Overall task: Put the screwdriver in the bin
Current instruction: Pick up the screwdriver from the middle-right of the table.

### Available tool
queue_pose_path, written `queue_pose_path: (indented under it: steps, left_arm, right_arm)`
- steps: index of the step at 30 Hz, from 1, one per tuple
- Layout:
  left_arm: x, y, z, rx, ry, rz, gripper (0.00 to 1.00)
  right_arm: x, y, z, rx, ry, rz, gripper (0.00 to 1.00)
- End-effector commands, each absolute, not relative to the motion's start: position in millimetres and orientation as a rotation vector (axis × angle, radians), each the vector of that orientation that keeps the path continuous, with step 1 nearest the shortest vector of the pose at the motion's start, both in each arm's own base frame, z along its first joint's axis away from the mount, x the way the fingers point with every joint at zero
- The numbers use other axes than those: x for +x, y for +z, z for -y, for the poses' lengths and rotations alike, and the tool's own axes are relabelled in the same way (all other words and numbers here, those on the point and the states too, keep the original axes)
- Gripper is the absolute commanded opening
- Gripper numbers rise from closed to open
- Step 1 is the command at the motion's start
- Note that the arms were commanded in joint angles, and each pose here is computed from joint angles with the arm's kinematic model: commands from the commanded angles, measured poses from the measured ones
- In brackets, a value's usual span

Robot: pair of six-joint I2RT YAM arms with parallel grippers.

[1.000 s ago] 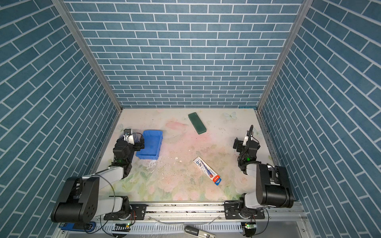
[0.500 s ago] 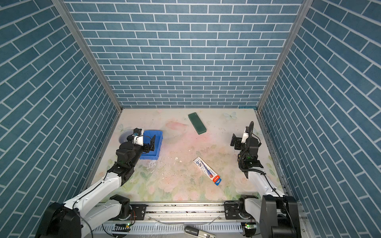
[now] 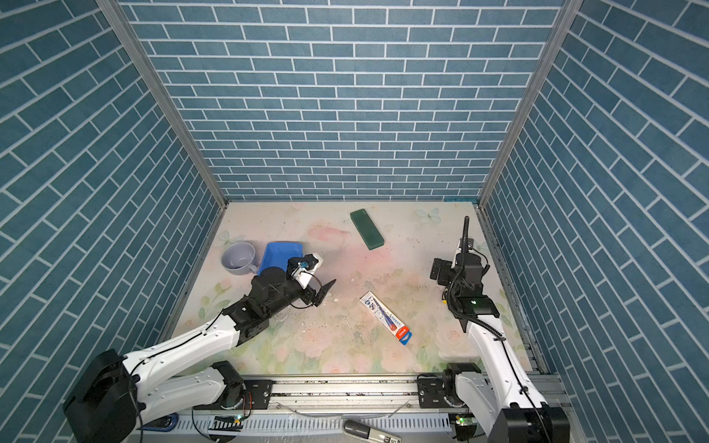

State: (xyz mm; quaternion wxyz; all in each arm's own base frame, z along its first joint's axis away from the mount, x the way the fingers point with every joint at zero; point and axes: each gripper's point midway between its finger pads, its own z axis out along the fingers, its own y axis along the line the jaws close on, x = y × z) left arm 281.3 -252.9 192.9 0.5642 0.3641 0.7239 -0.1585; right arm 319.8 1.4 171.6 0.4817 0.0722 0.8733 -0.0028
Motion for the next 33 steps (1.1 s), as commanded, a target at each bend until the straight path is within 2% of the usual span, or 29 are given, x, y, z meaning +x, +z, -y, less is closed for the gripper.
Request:
queue_pose_path:
  steps: [1,8,15,26,30,33]
  left_arm:
    - [268.9,199.8,284.4,1.010,-0.428,-1.628,1.00]
    - [245.1,194.6,332.2,1.139,-0.587,-1.555,1.00]
    - [230.8,186.1,353.8,1.196,-0.636,-1.535,1.00]
    - [228.2,182.8,357.6,1.234,-0.644,-1.529,1.00]
    - [228.9,183.9,357.3,1.226,-0.642,-1.527,1.00]
    - [230.4,180.7,354.4,1.207,-0.631,-1.521,1.00]
  right_arm:
    - [310.8,159.1,12.6,0.272,-0.063,-2.238,0.99]
    - [315.5,119.7,17.0,0.338,-0.056,-2.450,0.99]
    - [323.5,84.8,15.7,0.372,-0.016,-2.614,0.96]
    - [343.9,58.0,27.6,0.435,-0.016,-2.701,0.66]
    - [346.8,49.1,27.1,0.442,-0.006,-2.733,0.58]
    - [348.9,44.0,24.9,0.437,0.012,-2.759,0.48]
